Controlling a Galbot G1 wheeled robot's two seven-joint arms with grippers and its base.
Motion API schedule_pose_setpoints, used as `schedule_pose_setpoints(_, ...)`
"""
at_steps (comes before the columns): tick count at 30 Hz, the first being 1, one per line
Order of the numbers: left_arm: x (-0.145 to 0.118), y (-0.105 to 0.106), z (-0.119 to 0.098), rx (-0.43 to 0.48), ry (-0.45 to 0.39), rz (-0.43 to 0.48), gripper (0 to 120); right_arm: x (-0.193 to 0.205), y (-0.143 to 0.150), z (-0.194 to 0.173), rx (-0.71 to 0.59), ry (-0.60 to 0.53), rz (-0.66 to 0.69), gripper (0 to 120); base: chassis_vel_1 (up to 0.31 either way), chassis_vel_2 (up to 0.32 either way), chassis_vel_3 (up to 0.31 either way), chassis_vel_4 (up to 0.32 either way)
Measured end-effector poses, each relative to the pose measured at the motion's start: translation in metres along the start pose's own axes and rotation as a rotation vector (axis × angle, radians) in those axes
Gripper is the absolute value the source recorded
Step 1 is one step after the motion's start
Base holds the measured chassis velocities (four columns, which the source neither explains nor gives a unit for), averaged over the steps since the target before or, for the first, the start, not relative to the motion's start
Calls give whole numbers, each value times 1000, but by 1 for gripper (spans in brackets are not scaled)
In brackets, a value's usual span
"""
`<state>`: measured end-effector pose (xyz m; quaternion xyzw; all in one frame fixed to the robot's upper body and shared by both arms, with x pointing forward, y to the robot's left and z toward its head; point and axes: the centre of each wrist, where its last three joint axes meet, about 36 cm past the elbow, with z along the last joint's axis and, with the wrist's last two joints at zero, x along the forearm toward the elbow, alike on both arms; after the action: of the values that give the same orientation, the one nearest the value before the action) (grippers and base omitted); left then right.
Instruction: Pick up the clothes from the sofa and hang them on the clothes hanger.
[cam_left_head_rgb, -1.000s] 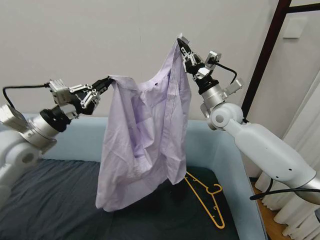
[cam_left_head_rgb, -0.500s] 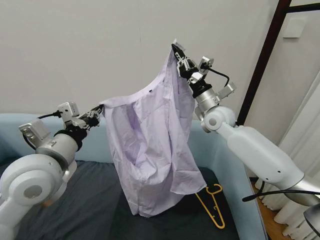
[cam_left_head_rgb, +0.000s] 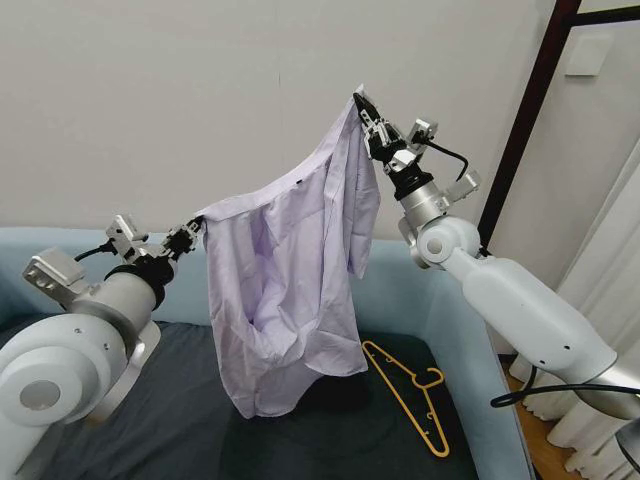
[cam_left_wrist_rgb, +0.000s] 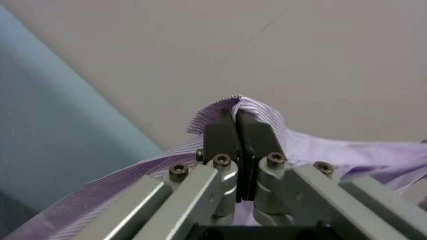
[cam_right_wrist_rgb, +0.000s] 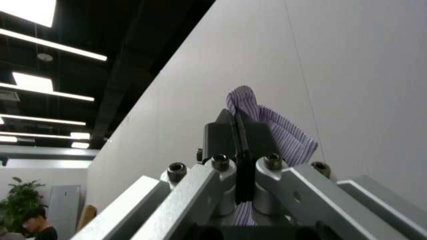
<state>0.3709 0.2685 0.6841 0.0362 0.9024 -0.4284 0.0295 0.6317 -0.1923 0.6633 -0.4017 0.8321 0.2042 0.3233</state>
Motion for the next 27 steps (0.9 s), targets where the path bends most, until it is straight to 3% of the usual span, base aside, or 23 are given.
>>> schedule_pose_setpoints(9, 5, -2, 5, 197, -147, 241, 0, -4, -4, 0, 7, 5, -1, 0, 0, 0, 0, 0)
schedule_pose_setpoints(15, 4, 6, 20, 172, -215, 251, 0, -3, -7, 3, 11, 14, 3, 0, 0, 0, 0, 0)
schedule_pose_setpoints(19, -6, 27, 28, 7, -264, 245, 0, 1, -9, 8, 15, 25, 4, 0, 0, 0, 0, 0)
schedule_pose_setpoints(20, -6, 27, 28, 7, -264, 245, 0, 1, -9, 8, 15, 25, 4, 0, 0, 0, 0, 0)
schedule_pose_setpoints(24, -19, 50, 37, -191, -258, 217, 0, 7, -10, 14, 19, 27, 16, 0, 0, 0, 0, 0)
schedule_pose_setpoints(27, -25, 56, 38, -271, -255, 218, 0, 10, -11, 15, 28, 27, 32, 0, 0, 0, 0, 0)
